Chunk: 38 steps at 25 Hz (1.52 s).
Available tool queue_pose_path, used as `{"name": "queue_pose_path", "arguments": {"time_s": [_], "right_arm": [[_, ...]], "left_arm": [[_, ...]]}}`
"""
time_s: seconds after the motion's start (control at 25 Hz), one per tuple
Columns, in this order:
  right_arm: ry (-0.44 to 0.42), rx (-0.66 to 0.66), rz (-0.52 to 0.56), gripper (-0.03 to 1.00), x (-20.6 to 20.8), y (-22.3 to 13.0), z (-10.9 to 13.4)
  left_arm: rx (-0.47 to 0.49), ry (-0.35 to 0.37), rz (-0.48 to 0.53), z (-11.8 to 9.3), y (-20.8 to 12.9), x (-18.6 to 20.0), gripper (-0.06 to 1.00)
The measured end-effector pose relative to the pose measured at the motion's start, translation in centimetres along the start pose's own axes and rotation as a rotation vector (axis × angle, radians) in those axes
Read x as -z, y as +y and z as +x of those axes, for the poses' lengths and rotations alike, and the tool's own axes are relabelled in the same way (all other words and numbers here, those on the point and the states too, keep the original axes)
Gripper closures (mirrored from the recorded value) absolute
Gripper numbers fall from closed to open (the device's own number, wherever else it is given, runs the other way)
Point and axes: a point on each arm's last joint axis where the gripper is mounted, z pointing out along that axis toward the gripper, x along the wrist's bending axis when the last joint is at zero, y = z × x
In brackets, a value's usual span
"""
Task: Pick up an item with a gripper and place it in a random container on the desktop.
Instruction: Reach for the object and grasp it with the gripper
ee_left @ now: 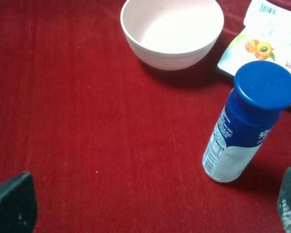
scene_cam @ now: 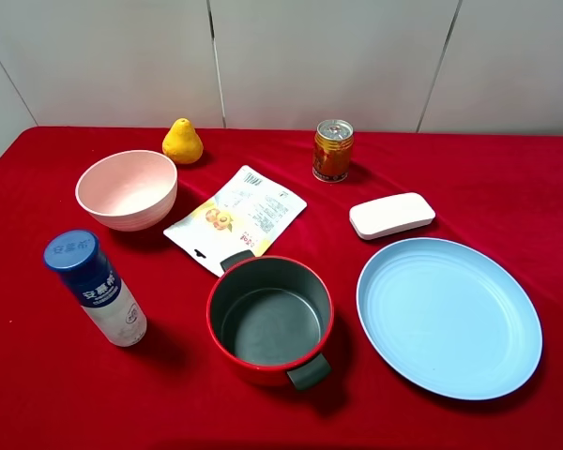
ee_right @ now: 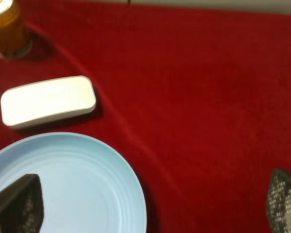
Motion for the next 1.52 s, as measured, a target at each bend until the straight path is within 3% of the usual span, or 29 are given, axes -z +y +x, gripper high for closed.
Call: {"name": "queue_pose_path", "arguments": {"time_s": [0.44, 1.12, 1.52], "right_arm": [[0.109, 0.255, 0.152, 0.28, -6.1, 4.8, 0.0], [0.276, 0.562, 0.229, 0.28, -13.4, 8.8, 3.5], [0.435, 0.769, 0.288, 0.28, -20.6, 10.1, 5.1]], "left_arm": [[0.000, 0.000, 0.000, 0.0, 0.0, 0.0, -0.05], [0.000, 0.000, 0.000, 0.0, 0.0, 0.0, -0.05], [0.000, 0.000, 0.000, 0.0, 0.0, 0.0, -0.05]]}}
